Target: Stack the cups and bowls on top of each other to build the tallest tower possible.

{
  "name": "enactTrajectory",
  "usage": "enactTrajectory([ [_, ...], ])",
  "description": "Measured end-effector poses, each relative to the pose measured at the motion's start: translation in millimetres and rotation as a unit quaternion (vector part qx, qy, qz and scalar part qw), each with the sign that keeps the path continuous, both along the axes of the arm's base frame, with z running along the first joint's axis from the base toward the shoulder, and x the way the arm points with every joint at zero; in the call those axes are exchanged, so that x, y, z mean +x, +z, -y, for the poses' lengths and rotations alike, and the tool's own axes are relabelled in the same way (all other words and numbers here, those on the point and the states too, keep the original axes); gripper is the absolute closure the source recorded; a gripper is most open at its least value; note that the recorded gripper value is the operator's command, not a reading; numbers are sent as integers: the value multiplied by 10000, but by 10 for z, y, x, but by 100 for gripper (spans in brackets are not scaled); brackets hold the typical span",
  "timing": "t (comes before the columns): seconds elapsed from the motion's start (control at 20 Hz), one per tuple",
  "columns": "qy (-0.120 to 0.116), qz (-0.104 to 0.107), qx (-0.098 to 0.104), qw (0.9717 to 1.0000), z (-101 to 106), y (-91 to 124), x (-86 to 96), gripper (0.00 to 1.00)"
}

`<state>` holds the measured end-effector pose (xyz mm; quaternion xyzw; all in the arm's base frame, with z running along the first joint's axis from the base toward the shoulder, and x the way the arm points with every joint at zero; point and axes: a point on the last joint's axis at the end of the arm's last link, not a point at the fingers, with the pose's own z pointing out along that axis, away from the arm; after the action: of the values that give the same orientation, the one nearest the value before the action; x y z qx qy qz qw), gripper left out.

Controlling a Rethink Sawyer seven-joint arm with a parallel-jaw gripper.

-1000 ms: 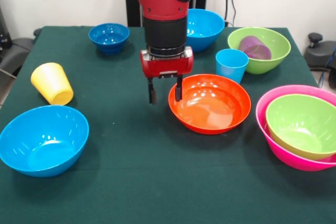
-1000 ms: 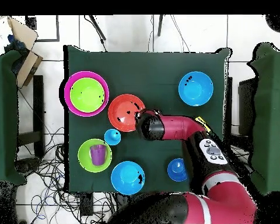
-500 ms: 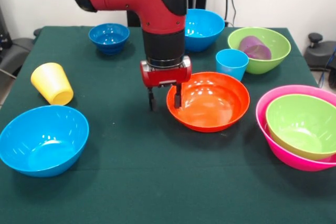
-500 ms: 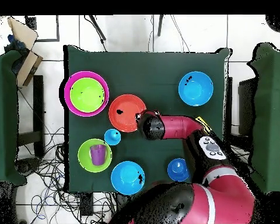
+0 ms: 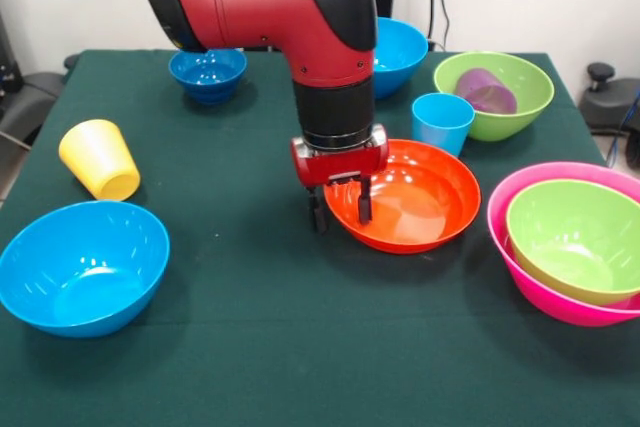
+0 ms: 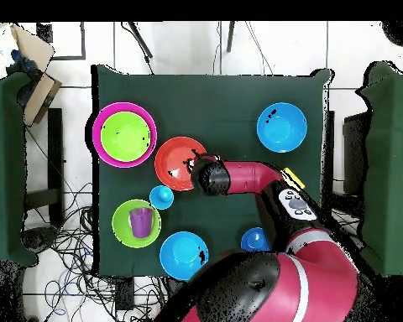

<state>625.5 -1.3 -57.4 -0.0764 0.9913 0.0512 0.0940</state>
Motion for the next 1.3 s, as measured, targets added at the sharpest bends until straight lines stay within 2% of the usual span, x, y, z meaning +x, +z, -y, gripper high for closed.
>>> enactTrajectory([
  [0.05, 2, 14, 27, 10000, -23, -2, 18, 0],
  [0.1, 5, 28, 54, 10000, -46, -5, 36, 100],
  [0.6, 31, 136, 99, 9999, -102, 86, 192, 100],
  [1.05, 54, 190, 93, 9998, -128, 121, 258, 100],
  [1.3, 198, 78, -33, 9998, -176, 344, 317, 100],
])
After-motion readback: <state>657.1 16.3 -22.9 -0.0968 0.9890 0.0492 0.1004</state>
